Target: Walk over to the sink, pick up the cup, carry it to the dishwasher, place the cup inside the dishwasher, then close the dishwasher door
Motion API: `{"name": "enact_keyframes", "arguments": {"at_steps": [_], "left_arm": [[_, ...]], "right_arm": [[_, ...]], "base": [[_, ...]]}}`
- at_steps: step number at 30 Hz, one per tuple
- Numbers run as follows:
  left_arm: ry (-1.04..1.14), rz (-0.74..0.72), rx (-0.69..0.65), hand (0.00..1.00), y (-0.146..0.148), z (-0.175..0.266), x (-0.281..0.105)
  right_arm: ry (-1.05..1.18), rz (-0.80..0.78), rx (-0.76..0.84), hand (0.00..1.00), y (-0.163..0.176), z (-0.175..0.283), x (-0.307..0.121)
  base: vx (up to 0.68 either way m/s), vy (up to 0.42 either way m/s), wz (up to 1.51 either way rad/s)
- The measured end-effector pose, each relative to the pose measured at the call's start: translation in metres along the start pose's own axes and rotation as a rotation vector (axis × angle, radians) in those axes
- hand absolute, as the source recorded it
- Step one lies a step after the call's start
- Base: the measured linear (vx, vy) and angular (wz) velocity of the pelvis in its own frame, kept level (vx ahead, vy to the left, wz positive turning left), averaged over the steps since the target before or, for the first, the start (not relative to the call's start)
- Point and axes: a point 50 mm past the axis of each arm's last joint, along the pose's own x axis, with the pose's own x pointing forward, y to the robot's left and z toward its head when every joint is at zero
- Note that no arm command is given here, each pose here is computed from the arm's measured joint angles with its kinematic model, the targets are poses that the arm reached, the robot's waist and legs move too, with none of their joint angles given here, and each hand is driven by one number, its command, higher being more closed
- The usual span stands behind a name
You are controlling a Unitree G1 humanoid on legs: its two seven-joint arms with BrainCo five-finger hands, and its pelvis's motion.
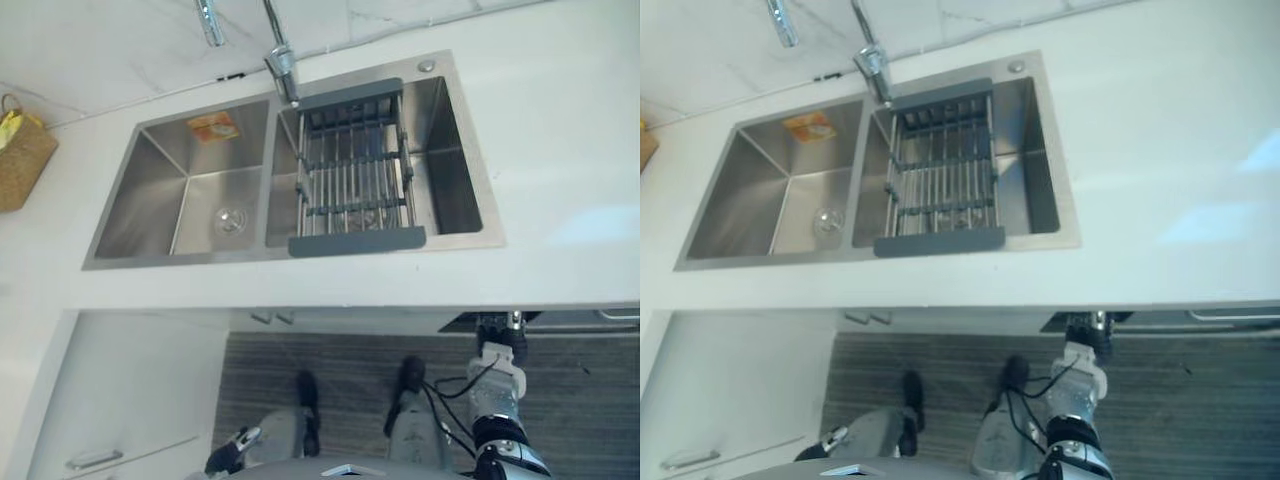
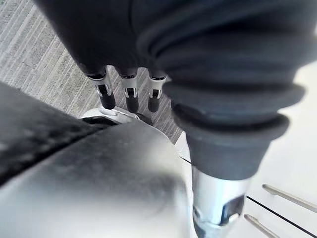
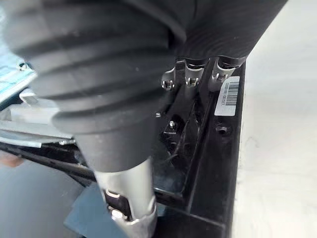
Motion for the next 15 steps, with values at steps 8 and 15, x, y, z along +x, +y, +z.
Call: {"name": "enact_keyframes", "arguments": {"at_steps": [8,15], "left_arm": [[0.026,0.034,-0.019,0.00,0.014,-0.003,-0.008],[0.092,0.057,0.014,0.00,0.035,-0.003,-0.023]], "right_arm": [[0.163,0.039,-0.423,0.00,-0.039,-0.007,-0.043],[0.387,-0.005,-0.818,0.00,-0.077,-0.026,-0.097]], "base": [[0.06,-0.012,-0.03],[0.15,0.043,-0.25]]}}
